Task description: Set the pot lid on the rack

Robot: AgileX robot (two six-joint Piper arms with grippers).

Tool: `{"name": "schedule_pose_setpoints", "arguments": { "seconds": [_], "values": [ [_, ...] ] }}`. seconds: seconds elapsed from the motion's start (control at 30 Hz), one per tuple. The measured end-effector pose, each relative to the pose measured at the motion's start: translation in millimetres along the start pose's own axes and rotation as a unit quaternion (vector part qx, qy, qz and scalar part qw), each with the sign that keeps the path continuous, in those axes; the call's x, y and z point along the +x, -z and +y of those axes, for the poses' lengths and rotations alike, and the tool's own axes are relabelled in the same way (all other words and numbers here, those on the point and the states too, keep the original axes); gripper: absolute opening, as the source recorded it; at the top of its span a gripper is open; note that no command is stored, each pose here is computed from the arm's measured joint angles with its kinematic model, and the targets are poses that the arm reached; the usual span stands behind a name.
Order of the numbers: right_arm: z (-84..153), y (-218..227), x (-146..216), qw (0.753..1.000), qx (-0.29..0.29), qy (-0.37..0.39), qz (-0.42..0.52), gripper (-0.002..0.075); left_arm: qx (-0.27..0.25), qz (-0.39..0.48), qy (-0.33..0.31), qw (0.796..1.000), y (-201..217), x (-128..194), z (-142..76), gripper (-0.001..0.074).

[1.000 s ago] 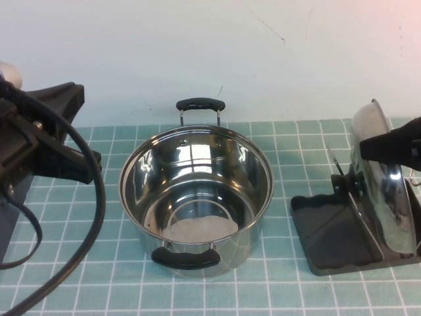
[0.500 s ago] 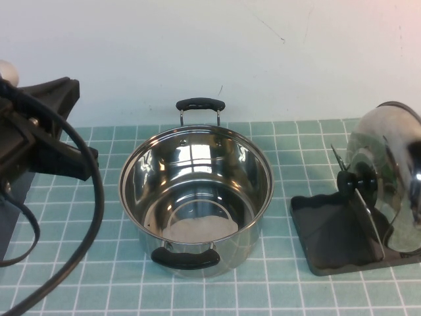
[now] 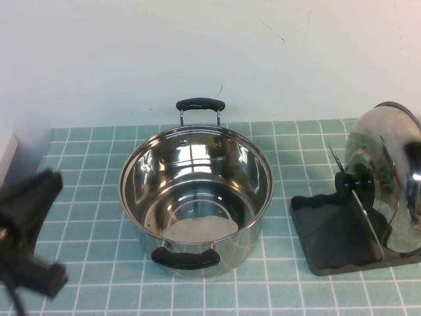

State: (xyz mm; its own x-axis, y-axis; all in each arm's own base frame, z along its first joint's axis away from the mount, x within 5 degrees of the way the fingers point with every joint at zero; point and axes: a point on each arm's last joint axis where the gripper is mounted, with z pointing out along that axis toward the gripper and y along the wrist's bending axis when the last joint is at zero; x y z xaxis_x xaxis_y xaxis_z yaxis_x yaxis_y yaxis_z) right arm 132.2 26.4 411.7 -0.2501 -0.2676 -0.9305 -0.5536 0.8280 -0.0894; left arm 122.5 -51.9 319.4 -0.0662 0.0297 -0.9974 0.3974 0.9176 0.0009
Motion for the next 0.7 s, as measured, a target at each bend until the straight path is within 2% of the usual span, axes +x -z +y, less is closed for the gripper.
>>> {"name": "schedule_pose_setpoints", "arguments": {
  "seconds": [0.1,0.23,0.37,0.57,0.7],
  "values": [
    [30,31,-5,0.996,0.04,0.053,-0.058,0.0011,0.001,-0.009,0.027,1.0,17,18,-1,-0.0002],
    [64,57,11,0.982,0.086,0.095,-0.139,0.0,-0.007,-0.027,0.041,0.999,34,36,0,-0.0001],
    [84,68,33,0.971,0.115,0.109,-0.181,-0.0001,-0.023,-0.051,0.077,0.995,44,48,4,-0.0001],
    [84,57,58,0.974,0.108,0.075,-0.185,-0.0001,-0.069,-0.061,0.105,0.99,46,64,12,-0.0002],
    [80,46,68,0.975,0.089,0.021,-0.203,-0.0001,-0.063,-0.036,0.107,0.992,45,78,11,-0.0002]
  ]
}}
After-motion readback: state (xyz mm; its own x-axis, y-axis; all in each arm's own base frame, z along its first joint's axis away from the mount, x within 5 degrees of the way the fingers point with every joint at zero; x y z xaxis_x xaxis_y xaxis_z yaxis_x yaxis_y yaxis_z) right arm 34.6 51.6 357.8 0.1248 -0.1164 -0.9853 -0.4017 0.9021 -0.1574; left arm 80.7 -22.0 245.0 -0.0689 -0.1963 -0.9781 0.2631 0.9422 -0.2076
